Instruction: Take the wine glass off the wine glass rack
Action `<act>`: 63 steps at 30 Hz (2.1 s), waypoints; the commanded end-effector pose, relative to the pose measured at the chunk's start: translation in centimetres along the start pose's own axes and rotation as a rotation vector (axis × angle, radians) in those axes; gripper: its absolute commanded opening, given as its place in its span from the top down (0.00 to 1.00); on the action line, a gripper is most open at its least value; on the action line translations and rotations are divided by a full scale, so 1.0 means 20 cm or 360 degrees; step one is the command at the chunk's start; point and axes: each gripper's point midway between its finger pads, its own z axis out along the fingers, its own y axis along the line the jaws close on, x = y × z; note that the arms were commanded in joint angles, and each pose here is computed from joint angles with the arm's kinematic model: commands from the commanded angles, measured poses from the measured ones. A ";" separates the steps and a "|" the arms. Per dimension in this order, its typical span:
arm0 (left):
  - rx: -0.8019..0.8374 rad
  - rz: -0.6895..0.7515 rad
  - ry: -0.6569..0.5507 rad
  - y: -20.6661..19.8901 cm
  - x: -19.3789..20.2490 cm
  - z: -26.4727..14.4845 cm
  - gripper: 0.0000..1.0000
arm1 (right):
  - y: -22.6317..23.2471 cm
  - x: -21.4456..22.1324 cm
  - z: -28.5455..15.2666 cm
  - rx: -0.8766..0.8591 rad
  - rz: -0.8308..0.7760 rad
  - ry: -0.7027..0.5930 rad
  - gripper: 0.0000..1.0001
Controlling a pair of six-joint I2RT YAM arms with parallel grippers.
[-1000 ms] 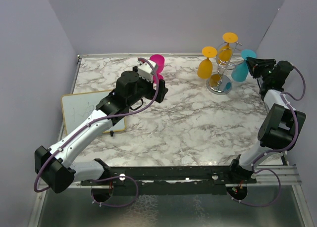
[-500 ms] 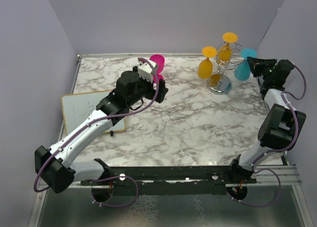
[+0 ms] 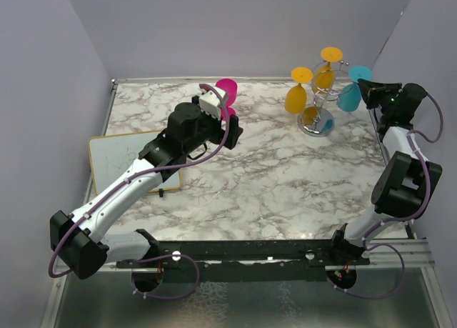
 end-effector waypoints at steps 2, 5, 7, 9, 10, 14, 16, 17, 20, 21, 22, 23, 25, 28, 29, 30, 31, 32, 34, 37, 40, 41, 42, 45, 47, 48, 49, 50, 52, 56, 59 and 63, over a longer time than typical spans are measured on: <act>0.0052 0.0010 -0.0040 -0.04 -0.05 -0.02 0.01 | 0.17 -0.09 -0.04 -0.0083 -0.0035 -0.0095 0.99; 0.0053 0.0011 -0.0036 -0.04 -0.05 -0.02 0.01 | 0.17 -0.12 -0.04 -0.0070 -0.0029 -0.0114 0.99; 0.0053 0.0012 -0.0035 -0.04 -0.05 -0.02 0.01 | 0.17 -0.14 -0.04 -0.0073 -0.0030 -0.0127 0.99; 0.0052 0.0014 -0.0036 -0.04 -0.05 -0.02 0.01 | 0.17 -0.16 -0.03 -0.0069 -0.0030 -0.0135 0.99; 0.0052 0.0014 -0.0035 -0.04 -0.05 -0.02 0.01 | 0.17 -0.16 -0.03 -0.0068 -0.0029 -0.0140 0.99; 0.0051 0.0016 -0.0034 -0.04 -0.05 -0.02 0.01 | 0.16 -0.19 -0.02 -0.0056 -0.0030 -0.0163 0.99; 0.0051 0.0016 -0.0034 -0.04 -0.05 -0.02 0.01 | 0.16 -0.21 -0.03 -0.0053 -0.0029 -0.0172 0.99; 0.0049 0.0016 -0.0036 -0.04 -0.05 -0.02 0.01 | 0.15 -0.22 -0.03 -0.0046 -0.0026 -0.0179 0.99; 0.0049 0.0017 -0.0035 -0.04 -0.05 -0.02 0.01 | 0.14 -0.24 -0.03 -0.0038 -0.0023 -0.0204 0.99; 0.0049 0.0017 -0.0037 -0.04 -0.05 -0.02 0.01 | 0.14 -0.24 -0.04 -0.0034 -0.0019 -0.0203 0.99; 0.0049 0.0015 -0.0036 -0.04 -0.05 -0.02 0.01 | 0.14 -0.24 -0.04 -0.0034 -0.0016 -0.0199 0.99; 0.0049 0.0016 -0.0037 -0.04 -0.05 -0.02 0.01 | 0.14 -0.24 -0.05 -0.0032 -0.0014 -0.0199 0.99; 0.0051 0.0016 -0.0033 -0.04 -0.05 -0.02 0.01 | 0.14 -0.23 -0.07 -0.0042 -0.0011 -0.0197 0.99; 0.0055 0.0017 -0.0034 -0.05 -0.05 -0.02 0.01 | 0.15 -0.21 -0.08 -0.0051 -0.0015 -0.0173 0.99; 0.0054 0.0018 -0.0035 -0.04 -0.05 -0.02 0.01 | 0.15 -0.21 -0.09 -0.0051 -0.0015 -0.0172 0.98; 0.0054 0.0018 -0.0035 -0.04 -0.05 -0.02 0.01 | 0.16 -0.21 -0.10 -0.0053 -0.0017 -0.0175 0.98; 0.0054 0.0018 -0.0036 -0.04 -0.05 -0.02 0.01 | 0.16 -0.22 -0.10 -0.0053 -0.0025 -0.0189 0.99; 0.0054 0.0018 -0.0038 -0.05 -0.05 -0.02 0.01 | 0.17 -0.22 -0.11 -0.0050 -0.0043 -0.0208 0.98; 0.0053 0.0018 -0.0042 -0.04 -0.06 -0.02 0.01 | 0.17 -0.25 -0.13 -0.0022 -0.0073 -0.0246 0.98; 0.0050 0.0018 -0.0047 -0.04 -0.06 -0.03 0.01 | 0.18 -0.28 -0.16 -0.0005 -0.0133 -0.0285 0.99; 0.0048 0.0012 -0.0051 -0.04 -0.07 -0.03 0.01 | 0.19 -0.31 -0.19 0.0046 -0.0258 -0.0347 0.99; 0.0051 0.0011 -0.0049 -0.05 -0.06 -0.03 0.01 | 0.20 -0.31 -0.21 0.0058 -0.0307 -0.0363 0.98; 0.0051 0.0011 -0.0050 -0.04 -0.06 -0.03 0.01 | 0.21 -0.31 -0.22 0.0063 -0.0354 -0.0377 0.98; 0.0053 0.0007 -0.0053 -0.05 -0.07 -0.03 0.01 | 0.27 -0.31 -0.26 0.0036 -0.0529 -0.0391 0.99; 0.0061 0.0003 -0.0056 -0.05 -0.07 -0.03 0.01 | 0.33 -0.30 -0.30 0.0013 -0.0670 -0.0379 0.99; 0.0063 0.0000 -0.0056 -0.05 -0.07 -0.03 0.01 | 0.36 -0.28 -0.31 -0.0019 -0.0741 -0.0357 0.98; 0.0068 -0.0003 -0.0058 -0.06 -0.07 -0.03 0.01 | 0.40 -0.26 -0.33 -0.0062 -0.0819 -0.0345 0.99; 0.0069 -0.0005 -0.0058 -0.06 -0.07 -0.03 0.01 | 0.45 -0.23 -0.35 -0.0111 -0.0893 -0.0332 0.99; 0.0073 -0.0010 -0.0062 -0.06 -0.07 -0.03 0.01 | 0.56 -0.18 -0.40 -0.0224 -0.1033 -0.0306 0.99; 0.0082 -0.0033 -0.0068 -0.06 -0.07 -0.03 0.01 | 0.83 0.02 -0.49 -0.0448 -0.1331 -0.0264 0.99; 0.0081 -0.0061 -0.0074 -0.05 -0.06 -0.02 0.01 | 1.06 0.27 -0.56 -0.0687 -0.1620 -0.0225 0.99; 0.0041 -0.0109 -0.0083 -0.02 -0.05 -0.02 0.01 | 1.26 0.58 -0.71 -0.1015 -0.1771 -0.0126 0.98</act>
